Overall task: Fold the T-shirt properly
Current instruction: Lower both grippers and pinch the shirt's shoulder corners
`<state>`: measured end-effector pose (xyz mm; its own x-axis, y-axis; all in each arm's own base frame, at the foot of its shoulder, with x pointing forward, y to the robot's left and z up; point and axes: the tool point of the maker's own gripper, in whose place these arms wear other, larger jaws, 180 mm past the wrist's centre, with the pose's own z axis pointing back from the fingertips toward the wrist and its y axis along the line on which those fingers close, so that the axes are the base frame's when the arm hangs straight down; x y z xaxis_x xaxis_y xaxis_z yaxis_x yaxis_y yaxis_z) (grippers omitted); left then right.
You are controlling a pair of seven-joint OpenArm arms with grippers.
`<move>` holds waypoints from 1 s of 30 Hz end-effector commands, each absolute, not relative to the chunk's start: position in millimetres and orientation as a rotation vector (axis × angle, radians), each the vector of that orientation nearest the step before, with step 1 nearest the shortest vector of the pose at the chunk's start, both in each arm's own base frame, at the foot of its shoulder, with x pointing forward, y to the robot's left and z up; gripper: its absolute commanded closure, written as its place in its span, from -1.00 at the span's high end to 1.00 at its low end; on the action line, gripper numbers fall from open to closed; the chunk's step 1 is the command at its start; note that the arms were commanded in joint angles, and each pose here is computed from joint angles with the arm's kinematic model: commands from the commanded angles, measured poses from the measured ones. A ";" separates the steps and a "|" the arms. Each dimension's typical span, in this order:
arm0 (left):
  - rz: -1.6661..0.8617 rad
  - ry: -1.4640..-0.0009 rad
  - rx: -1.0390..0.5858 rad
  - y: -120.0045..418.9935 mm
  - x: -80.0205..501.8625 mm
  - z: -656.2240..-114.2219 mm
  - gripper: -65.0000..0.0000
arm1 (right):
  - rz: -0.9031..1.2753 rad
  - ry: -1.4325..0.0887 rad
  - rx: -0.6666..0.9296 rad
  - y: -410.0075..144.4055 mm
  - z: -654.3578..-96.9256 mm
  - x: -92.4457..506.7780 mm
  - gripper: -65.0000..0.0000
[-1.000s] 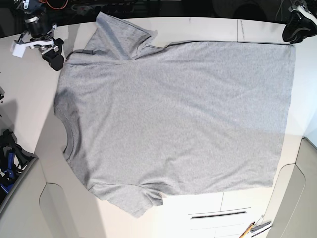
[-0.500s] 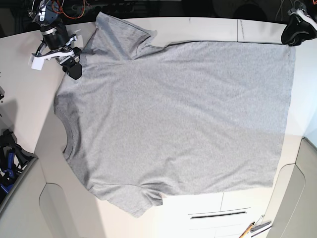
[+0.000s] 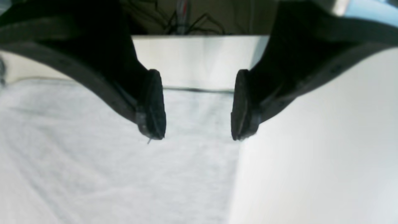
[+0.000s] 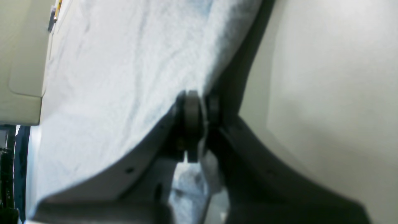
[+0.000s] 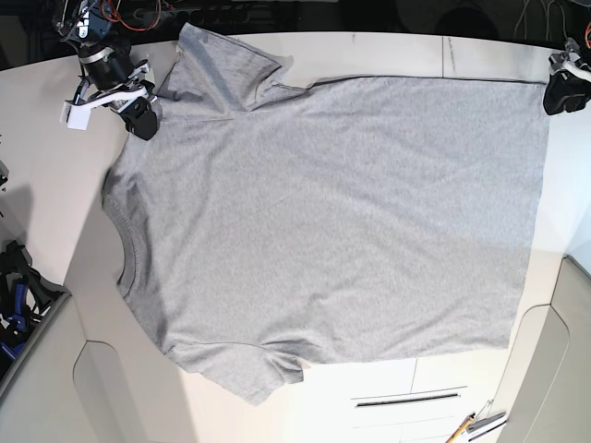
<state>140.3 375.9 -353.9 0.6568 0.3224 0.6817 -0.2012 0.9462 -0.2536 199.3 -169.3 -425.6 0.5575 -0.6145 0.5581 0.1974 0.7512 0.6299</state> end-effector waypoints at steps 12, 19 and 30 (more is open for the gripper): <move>0.609 -0.692 -0.263 407.0 103.5 -401.6 0.14 | -0.506 -0.848 0.549 -168.5 -424.8 198.0 -1.00; 0.604 -0.677 -0.317 395.7 104.9 -402.9 0.14 | -0.507 -0.846 0.552 -168.1 -424.7 198.0 -1.00; 0.529 -0.610 -0.410 353.1 119.4 -424.4 0.14 | -0.507 -0.845 0.552 -168.0 -424.9 197.8 -1.00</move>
<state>131.2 351.3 -417.2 0.6461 0.6055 0.4647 -0.3265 0.7696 -0.5487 199.0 -169.0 -425.8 0.5598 -0.6141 0.5563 0.1973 0.7508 0.6303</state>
